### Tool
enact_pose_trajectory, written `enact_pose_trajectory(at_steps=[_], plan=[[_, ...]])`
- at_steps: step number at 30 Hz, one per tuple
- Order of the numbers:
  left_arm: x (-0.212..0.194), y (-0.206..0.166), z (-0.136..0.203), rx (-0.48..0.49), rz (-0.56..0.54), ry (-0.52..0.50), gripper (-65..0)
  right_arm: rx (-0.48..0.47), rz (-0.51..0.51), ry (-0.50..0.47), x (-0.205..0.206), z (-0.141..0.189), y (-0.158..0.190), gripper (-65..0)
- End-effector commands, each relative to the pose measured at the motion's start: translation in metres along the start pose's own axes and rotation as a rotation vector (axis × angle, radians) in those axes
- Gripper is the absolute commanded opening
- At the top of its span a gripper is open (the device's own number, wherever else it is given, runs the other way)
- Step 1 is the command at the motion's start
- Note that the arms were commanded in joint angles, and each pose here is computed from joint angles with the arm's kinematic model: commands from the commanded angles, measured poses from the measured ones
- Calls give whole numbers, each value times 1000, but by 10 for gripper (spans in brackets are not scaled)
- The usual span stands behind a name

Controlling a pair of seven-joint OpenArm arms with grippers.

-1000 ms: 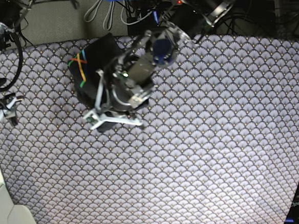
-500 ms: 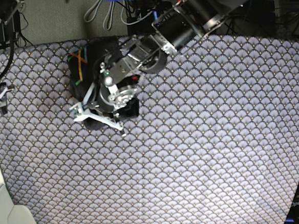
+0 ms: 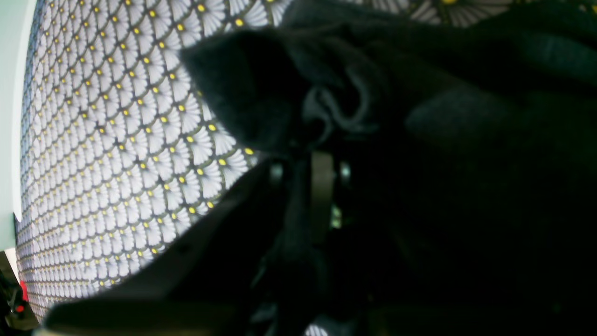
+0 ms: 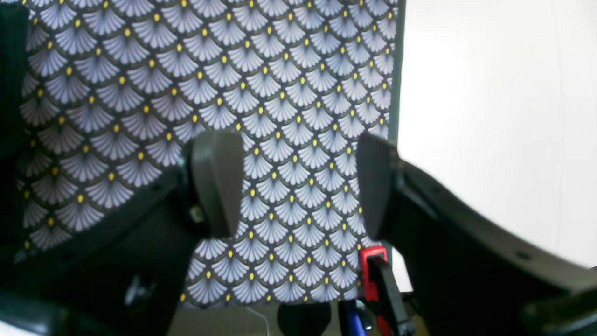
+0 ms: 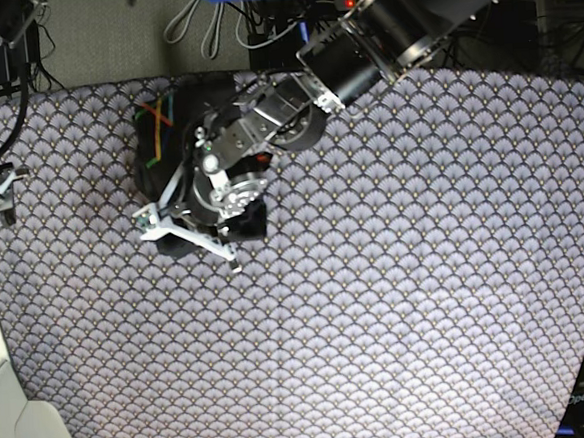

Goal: Fold the T-shirt properly
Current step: 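Flip the bundle over with the left gripper, laying it flat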

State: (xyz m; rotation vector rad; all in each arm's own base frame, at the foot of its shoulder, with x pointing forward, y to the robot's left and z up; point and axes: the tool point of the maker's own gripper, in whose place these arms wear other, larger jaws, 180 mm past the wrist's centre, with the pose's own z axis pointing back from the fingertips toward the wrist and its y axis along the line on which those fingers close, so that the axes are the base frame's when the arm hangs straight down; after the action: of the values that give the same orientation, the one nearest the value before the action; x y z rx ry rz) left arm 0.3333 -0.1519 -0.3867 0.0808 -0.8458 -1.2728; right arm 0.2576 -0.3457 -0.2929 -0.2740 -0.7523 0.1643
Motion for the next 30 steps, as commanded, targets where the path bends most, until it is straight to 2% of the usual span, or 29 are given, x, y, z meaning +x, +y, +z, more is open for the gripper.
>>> enact_pose_trajectory(at_steps=[1,6,13,25,28,30], plan=[[28,15,5,36,-2,-86,-646,-23,20,-41,13,5,-8,-266],[33,17,2,40,-13,-122,-646,-15,10,-41,12,4,-4,-266],[46,8,4,34,-108,-145,-646,-15,10,-41,12,4,-4,-266],[47,12,4,42,-116,-140,-639,-9,13,-41,12,3,-2,-266],[48,16,4,49,-119,-141,-590,-8,14,-41,12,3,-2,-266],[49,16,5,51,-120,-142,-502,-8,13,-40,12,3,-2,-266]])
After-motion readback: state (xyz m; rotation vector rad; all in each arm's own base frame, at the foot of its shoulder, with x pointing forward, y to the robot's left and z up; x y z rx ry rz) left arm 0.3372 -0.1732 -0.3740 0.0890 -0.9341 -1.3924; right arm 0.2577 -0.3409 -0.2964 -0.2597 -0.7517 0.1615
